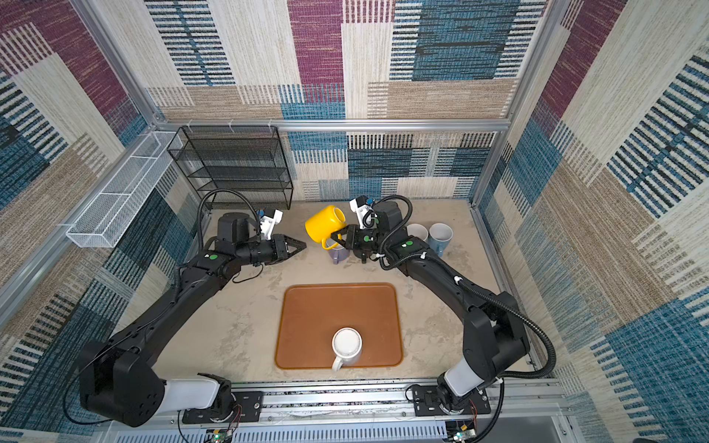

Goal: Turn the mug right side up
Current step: 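Tilt the yellow mug toward the left gripper while the left gripper reaches to meet it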

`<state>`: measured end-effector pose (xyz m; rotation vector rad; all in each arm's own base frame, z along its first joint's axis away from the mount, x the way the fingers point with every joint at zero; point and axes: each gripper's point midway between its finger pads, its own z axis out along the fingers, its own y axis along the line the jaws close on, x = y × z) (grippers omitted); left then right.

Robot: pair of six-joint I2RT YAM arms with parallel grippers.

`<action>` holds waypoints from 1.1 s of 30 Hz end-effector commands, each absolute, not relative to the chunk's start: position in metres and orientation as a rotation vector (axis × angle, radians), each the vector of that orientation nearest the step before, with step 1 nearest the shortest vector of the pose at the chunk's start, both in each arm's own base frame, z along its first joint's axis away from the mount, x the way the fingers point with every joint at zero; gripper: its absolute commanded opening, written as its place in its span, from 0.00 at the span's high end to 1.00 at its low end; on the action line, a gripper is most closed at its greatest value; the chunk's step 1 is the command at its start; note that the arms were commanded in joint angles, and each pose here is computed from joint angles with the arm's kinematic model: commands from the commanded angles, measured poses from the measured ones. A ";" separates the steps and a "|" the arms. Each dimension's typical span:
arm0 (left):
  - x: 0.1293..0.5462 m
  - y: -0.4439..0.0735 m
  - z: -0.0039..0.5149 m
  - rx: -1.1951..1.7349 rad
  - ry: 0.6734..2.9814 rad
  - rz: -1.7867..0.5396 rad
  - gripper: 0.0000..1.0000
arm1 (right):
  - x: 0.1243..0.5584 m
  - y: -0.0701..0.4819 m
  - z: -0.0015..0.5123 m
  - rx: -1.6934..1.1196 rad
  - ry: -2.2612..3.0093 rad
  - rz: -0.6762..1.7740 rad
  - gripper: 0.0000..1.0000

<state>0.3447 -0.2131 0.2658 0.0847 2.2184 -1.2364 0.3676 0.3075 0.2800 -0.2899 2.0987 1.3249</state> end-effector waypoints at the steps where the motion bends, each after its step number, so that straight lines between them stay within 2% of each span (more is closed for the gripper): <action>1: 0.350 -0.218 0.284 0.079 2.124 -1.313 0.74 | 0.369 0.320 0.324 -0.382 1.903 1.429 1.00; 27: 0.358 -0.230 0.315 0.104 1.823 -1.534 0.75 | 0.362 0.350 0.341 -0.501 1.795 1.652 1.00; 33: 0.357 -0.230 0.324 0.122 1.777 -1.542 0.78 | 0.354 0.358 0.337 -0.494 1.787 1.711 1.00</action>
